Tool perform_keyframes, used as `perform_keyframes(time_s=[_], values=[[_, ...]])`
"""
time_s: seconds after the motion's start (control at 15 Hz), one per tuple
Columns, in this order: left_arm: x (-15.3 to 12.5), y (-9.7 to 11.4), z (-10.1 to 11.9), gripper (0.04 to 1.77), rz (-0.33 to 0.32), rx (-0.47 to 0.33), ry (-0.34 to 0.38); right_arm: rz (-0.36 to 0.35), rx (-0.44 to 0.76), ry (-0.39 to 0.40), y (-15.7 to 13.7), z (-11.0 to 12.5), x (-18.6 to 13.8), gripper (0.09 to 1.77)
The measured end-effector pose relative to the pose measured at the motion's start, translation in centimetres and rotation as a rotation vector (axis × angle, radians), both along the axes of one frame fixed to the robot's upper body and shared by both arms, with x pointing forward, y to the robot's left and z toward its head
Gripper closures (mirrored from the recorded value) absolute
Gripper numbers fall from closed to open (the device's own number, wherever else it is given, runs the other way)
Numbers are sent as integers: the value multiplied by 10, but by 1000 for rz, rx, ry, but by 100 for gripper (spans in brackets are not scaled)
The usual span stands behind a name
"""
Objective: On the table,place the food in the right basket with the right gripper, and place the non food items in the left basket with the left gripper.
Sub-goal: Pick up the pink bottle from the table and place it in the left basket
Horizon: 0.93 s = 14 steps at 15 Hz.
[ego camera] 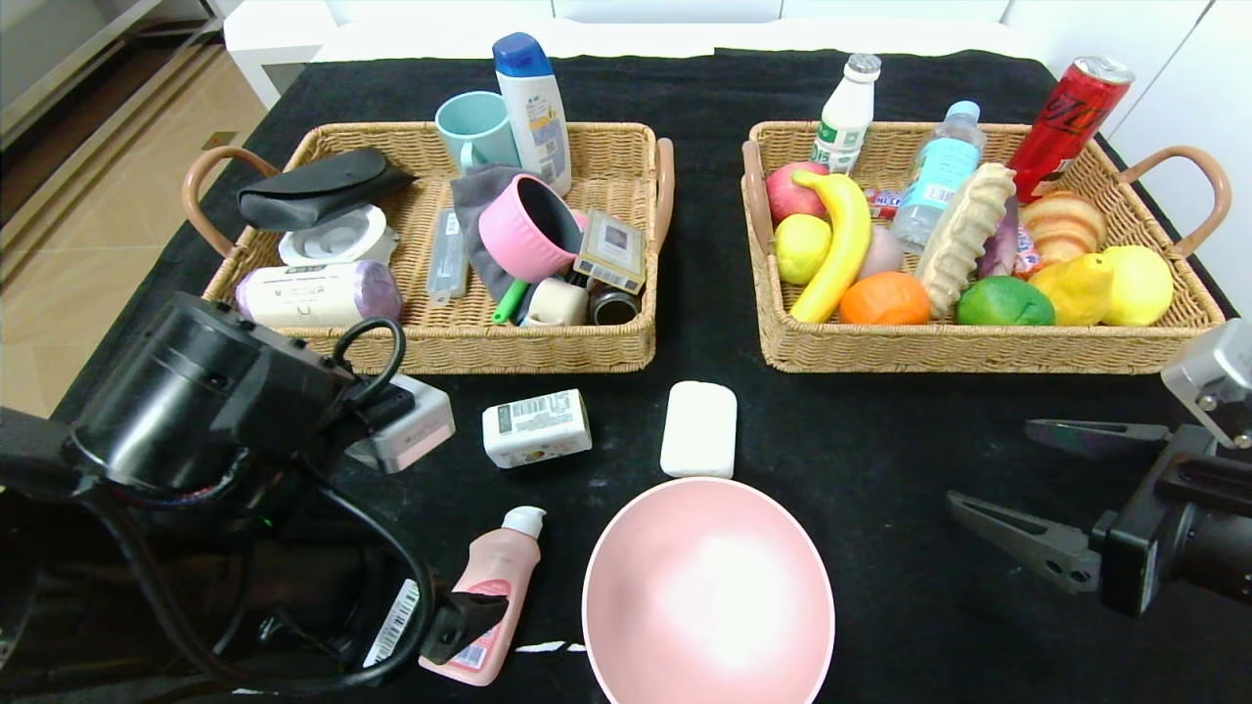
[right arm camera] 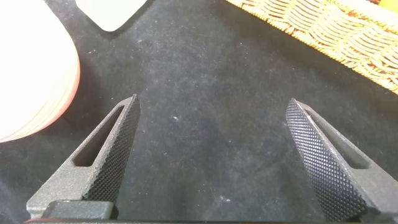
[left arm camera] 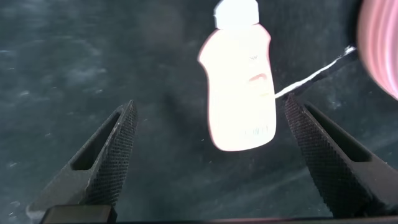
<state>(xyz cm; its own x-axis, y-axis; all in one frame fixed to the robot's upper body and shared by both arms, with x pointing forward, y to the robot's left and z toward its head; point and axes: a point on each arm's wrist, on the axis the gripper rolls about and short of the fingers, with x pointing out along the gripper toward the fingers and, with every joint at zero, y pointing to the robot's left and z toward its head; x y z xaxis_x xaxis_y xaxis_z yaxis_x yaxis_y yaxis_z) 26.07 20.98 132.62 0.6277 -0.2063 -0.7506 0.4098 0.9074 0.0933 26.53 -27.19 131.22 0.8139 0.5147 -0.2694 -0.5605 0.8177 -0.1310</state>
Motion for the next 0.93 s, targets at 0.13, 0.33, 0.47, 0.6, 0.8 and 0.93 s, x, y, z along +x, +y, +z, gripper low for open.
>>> perform_keyframes(time_s=[0.13, 0.33, 0.47, 0.6, 0.8, 0.93], values=[[4, -7, -6, 9, -13, 16, 17, 0, 0, -1, 0, 0, 0, 15], [8, -12, -13, 9, -15, 41, 38, -1, 2, -5, 0, 1, -1, 15], [10, -15, -17, 9, -18, 52, 50, -2, 3, -7, -1, 2, -1, 15], [13, -18, -21, 9, -19, 60, 61, -1, 5, -14, -1, 3, -2, 15], [17, -21, -24, 9, -19, 75, 69, -2, 8, -24, -2, 5, -4, 15], [19, -23, -26, 9, -23, 80, 76, -2, 10, -30, -2, 6, -6, 15]])
